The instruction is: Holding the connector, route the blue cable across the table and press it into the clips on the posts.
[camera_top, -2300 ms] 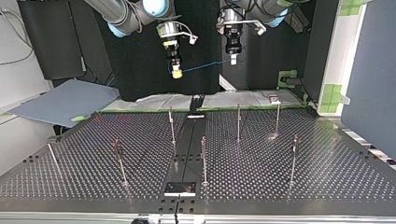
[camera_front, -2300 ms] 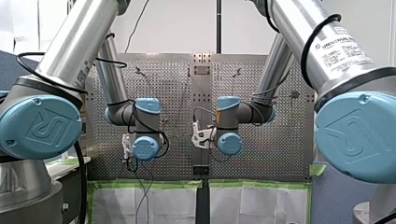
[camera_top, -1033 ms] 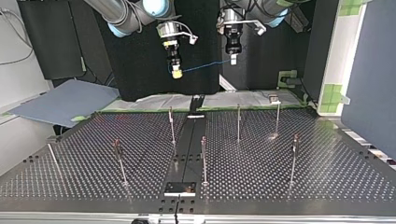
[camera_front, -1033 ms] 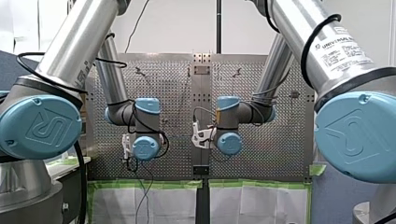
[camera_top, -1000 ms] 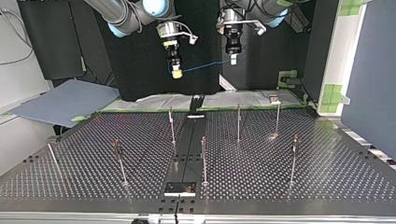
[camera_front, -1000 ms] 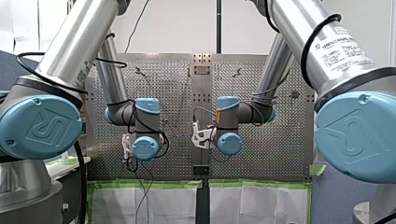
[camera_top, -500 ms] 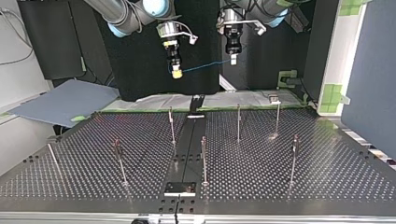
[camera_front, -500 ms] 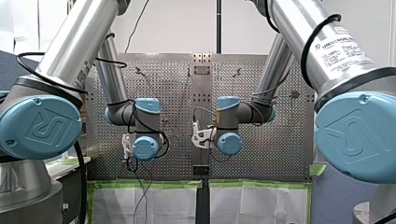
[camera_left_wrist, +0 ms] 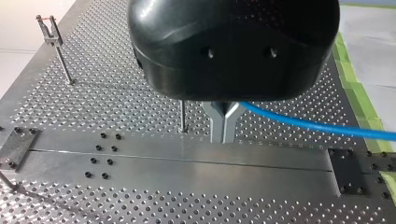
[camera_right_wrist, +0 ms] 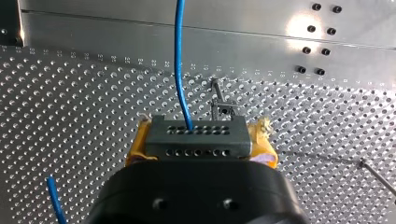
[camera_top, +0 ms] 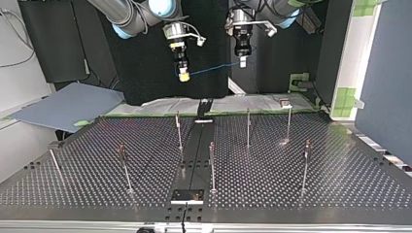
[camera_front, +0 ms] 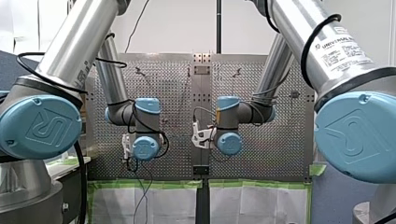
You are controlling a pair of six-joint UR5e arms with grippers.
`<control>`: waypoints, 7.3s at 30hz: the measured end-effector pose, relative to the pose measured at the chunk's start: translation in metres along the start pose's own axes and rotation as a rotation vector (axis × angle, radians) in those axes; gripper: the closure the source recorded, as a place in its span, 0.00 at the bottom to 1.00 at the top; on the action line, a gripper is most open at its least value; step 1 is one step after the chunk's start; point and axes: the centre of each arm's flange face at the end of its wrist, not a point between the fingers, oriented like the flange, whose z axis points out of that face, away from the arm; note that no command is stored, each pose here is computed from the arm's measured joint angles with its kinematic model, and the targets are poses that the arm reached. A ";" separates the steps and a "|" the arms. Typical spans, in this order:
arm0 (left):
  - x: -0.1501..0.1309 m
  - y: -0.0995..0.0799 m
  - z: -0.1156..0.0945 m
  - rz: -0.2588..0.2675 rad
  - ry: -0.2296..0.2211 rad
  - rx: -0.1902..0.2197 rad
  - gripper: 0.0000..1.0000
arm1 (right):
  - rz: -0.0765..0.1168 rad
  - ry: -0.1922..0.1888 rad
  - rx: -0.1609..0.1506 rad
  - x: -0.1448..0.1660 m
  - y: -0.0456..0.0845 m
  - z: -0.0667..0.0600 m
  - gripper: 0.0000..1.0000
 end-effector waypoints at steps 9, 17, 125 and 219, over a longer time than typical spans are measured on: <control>0.000 0.000 0.000 0.000 0.000 0.000 1.00 | 0.000 0.000 0.000 0.000 0.000 0.000 1.00; 0.000 0.000 0.000 0.000 0.000 0.000 1.00 | 0.000 0.000 0.000 0.000 0.000 0.000 1.00; -0.058 0.024 0.028 0.025 0.015 -0.191 1.00 | 0.095 -0.001 0.172 0.130 -0.049 0.047 1.00; -0.307 0.133 0.176 -0.158 -0.326 -0.309 1.00 | 0.235 0.056 0.349 0.325 -0.114 0.170 1.00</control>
